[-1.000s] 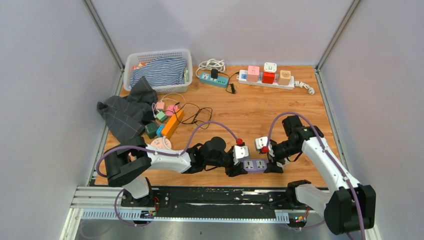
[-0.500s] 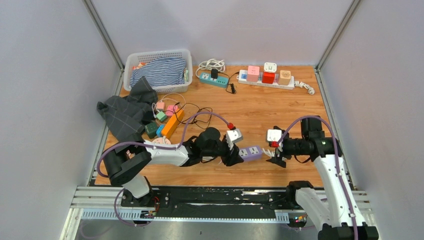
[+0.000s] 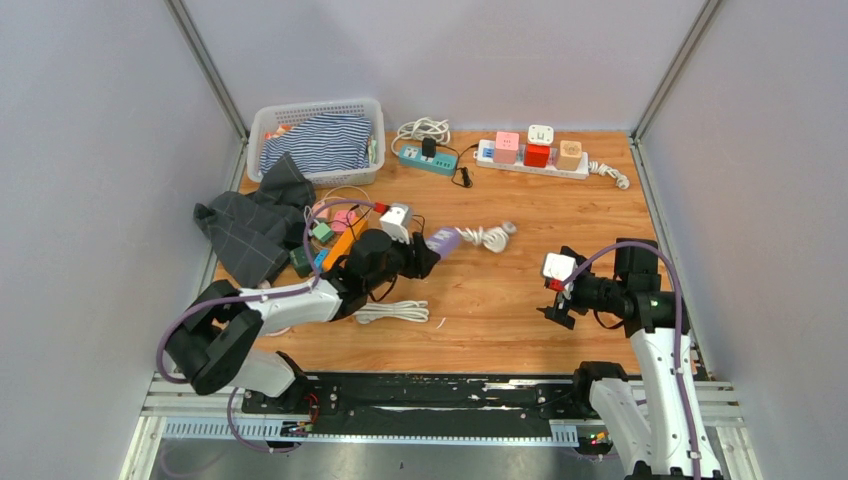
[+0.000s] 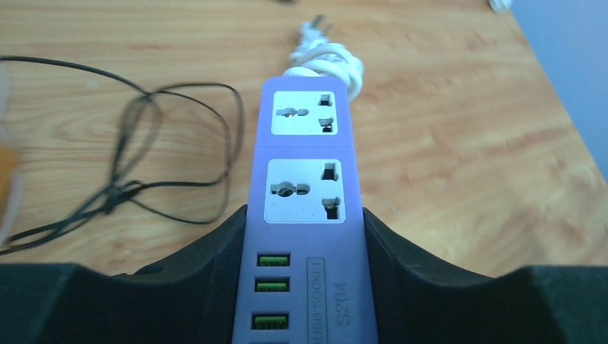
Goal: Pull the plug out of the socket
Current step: Move the socket to the center of the board.
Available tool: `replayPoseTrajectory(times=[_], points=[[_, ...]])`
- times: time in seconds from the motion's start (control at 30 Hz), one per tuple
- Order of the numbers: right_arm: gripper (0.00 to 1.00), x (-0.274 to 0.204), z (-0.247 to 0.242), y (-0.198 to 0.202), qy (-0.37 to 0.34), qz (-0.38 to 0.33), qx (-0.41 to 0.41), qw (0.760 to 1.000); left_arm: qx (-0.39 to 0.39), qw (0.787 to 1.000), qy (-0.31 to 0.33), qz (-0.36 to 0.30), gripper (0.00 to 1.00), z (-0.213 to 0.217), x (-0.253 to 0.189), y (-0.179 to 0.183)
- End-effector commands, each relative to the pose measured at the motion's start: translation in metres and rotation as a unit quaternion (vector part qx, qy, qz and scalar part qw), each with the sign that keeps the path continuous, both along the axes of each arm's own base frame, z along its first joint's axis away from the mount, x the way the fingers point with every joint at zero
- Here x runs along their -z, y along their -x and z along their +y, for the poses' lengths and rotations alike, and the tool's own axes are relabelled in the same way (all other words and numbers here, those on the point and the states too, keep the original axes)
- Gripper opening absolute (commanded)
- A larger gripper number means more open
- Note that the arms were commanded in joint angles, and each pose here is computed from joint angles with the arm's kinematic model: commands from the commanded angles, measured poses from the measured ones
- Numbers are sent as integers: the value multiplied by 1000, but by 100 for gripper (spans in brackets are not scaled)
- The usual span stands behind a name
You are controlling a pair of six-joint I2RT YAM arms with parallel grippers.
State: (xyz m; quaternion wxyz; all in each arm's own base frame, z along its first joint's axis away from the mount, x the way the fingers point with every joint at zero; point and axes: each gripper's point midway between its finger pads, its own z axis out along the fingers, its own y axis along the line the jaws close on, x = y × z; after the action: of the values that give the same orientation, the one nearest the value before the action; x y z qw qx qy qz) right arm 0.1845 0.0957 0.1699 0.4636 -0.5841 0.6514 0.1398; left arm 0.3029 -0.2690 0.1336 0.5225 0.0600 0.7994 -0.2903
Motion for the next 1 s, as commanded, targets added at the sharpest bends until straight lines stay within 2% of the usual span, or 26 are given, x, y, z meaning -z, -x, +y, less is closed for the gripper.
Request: replayPoseTrajectory(times=[0.0,0.23,0.47,0.6,0.7,0.9,0.97], points=[[87,5,-3,-3,-4,8,14,1000,-185,982,16,-28,0,56,-25,-27],[86,9,-2,-1,-6,10,8,1000,-302,953,-12,1,0,91,-21,-38],[86,11,-1,-1,-8,10,5,1000,-398,917,-29,-22,0,140,-45,-46],[86,11,-1,-1,-8,12,4,1000,-433,901,-21,13,0,166,-45,-53],[86,12,-1,-1,-8,13,4,1000,-469,880,-47,53,0,179,-37,-55],[86,13,-1,-1,-9,14,5,1000,-456,885,-56,73,0,172,-25,-60],[86,13,-1,-1,-9,15,5,1000,-451,887,-53,76,9,170,-22,-60]])
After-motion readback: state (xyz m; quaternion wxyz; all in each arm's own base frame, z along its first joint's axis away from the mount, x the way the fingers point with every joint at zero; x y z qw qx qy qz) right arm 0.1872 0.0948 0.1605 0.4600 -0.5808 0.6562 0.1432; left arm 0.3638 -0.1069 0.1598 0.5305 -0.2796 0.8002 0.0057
